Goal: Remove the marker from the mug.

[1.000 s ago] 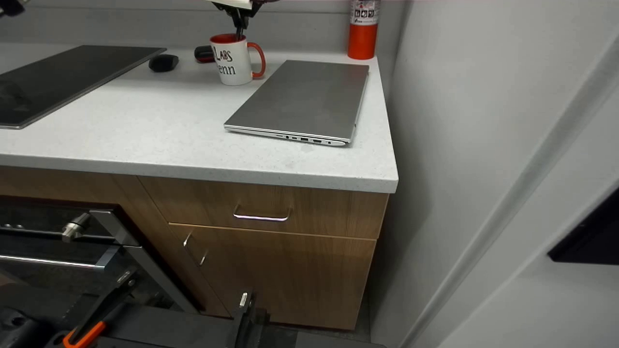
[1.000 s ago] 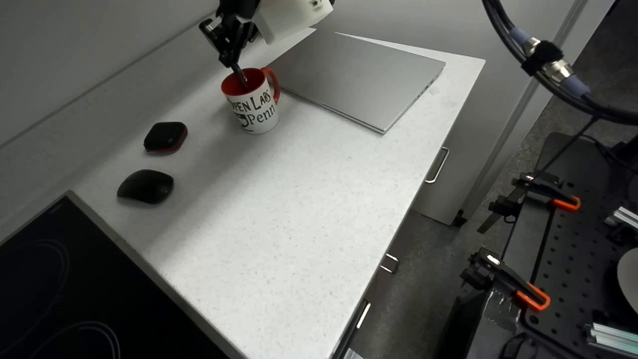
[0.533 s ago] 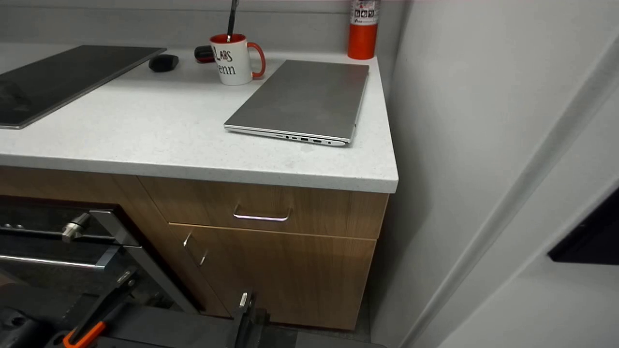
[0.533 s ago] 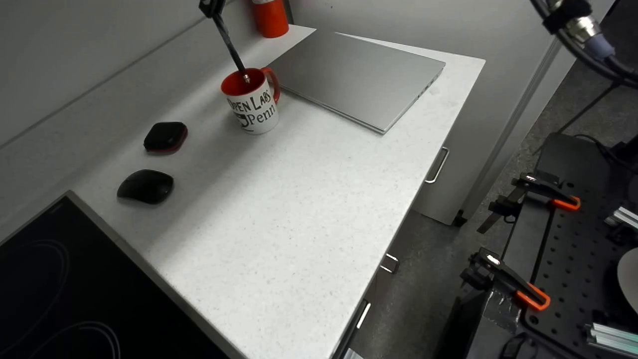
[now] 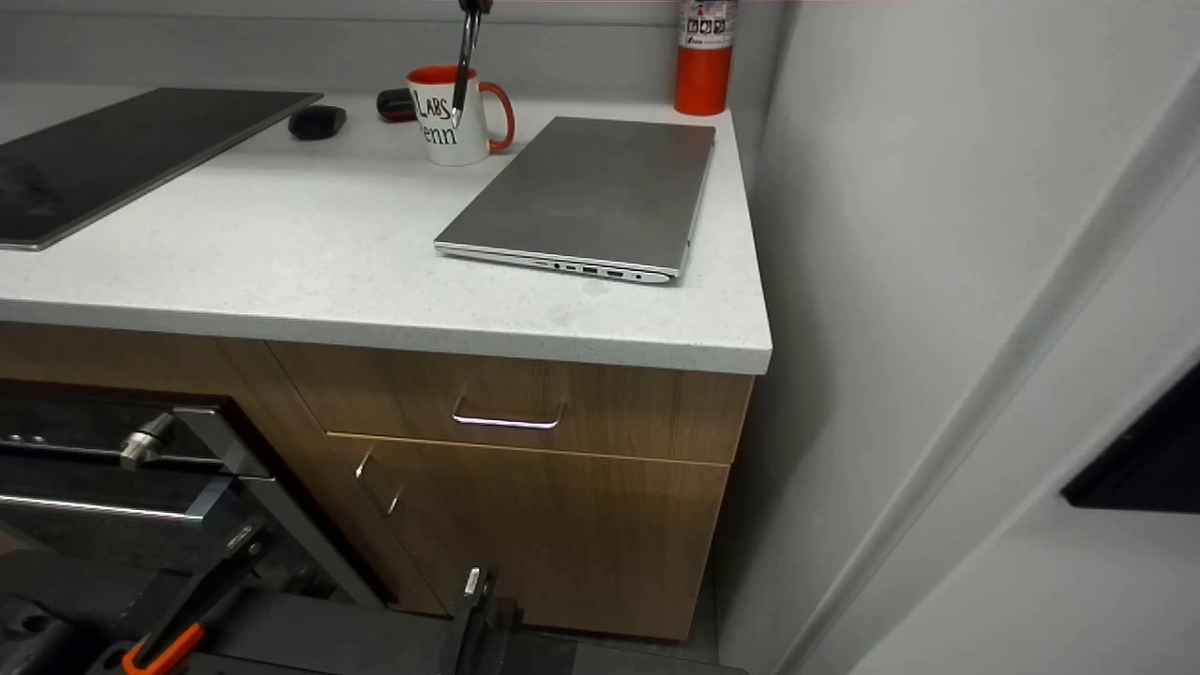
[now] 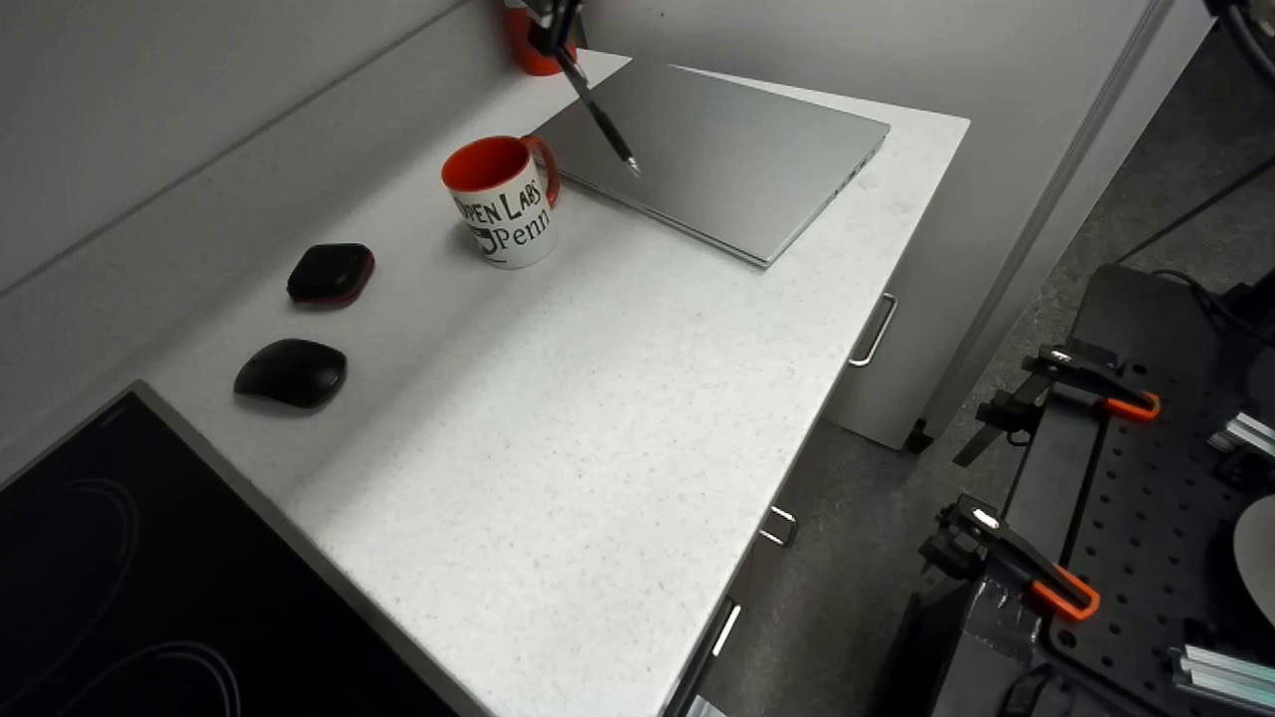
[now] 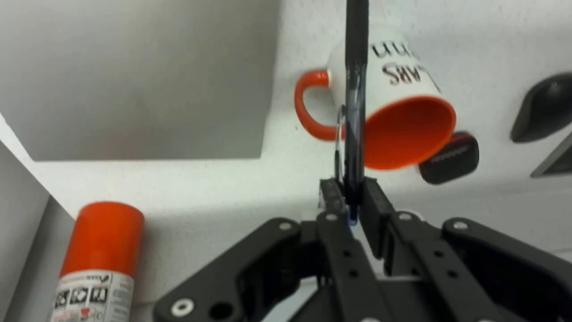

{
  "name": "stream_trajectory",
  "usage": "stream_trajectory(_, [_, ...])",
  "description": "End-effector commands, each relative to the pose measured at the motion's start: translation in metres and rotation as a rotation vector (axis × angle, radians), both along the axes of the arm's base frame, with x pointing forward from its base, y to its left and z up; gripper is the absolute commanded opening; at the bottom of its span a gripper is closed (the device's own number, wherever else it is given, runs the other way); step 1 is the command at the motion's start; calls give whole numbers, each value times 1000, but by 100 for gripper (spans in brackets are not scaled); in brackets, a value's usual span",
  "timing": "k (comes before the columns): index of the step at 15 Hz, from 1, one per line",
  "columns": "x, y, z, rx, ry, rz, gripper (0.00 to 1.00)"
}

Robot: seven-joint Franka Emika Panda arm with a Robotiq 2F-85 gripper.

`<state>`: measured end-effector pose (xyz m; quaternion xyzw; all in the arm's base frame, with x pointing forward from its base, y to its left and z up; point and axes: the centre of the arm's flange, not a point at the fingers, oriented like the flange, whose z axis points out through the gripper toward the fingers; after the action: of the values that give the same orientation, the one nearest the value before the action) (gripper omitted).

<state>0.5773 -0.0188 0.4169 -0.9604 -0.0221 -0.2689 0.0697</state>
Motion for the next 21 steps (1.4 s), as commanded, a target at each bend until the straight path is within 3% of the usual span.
stream_trajectory(1, [-27,-7,-21,-52,176,20,4])
stream_trajectory(4, [-29,0,-50,-51,323,35,4])
stream_trajectory(7, [-32,22,-61,-34,414,97,4])
stream_trajectory(15, [-8,84,-74,-24,439,233,4])
stream_trajectory(21, [28,95,-100,-58,450,246,4])
